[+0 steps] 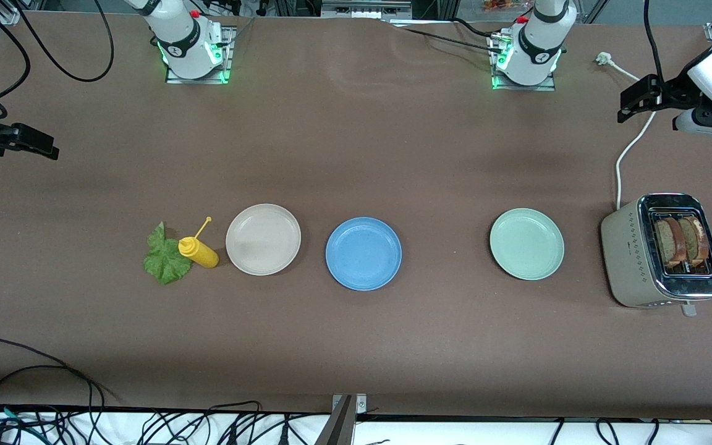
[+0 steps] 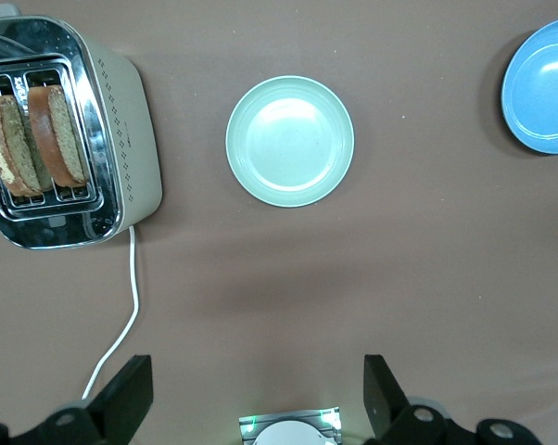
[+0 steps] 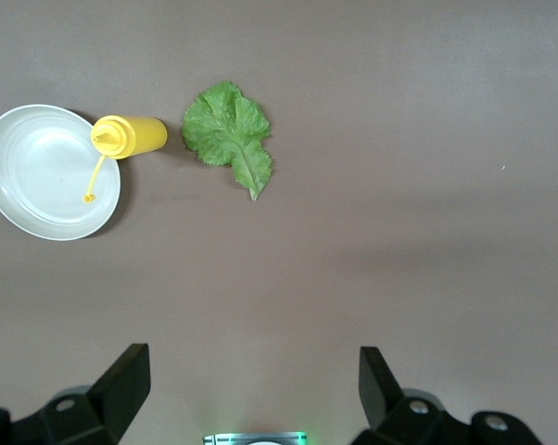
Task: Make sandwich in blue plate with both arms
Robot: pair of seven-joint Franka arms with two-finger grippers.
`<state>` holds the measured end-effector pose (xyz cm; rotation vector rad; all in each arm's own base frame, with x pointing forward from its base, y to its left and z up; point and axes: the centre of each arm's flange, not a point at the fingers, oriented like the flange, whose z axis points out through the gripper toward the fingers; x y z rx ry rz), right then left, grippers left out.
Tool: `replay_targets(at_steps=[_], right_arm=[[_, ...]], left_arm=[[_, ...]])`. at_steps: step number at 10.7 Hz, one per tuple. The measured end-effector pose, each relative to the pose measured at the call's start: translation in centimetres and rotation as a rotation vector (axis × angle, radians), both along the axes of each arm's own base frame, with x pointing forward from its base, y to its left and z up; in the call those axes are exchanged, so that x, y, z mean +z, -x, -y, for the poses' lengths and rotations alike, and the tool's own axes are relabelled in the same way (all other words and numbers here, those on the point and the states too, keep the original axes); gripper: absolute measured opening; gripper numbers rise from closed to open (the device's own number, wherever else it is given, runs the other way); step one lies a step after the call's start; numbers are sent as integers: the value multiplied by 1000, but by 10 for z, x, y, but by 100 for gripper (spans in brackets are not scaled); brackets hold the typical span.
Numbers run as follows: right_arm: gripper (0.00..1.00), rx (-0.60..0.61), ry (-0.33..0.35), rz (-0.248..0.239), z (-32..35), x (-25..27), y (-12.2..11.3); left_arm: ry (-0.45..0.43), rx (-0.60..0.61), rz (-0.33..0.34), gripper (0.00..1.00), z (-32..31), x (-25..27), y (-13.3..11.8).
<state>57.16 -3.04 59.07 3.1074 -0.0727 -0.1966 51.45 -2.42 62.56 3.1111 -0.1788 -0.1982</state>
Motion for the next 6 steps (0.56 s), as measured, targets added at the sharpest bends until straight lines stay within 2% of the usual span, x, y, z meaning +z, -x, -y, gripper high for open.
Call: replay_targets(at_steps=[6], right_arm=[[100, 0, 0, 0, 0, 0, 0]], left_arm=[[0, 2, -7, 100, -1, -3, -2]])
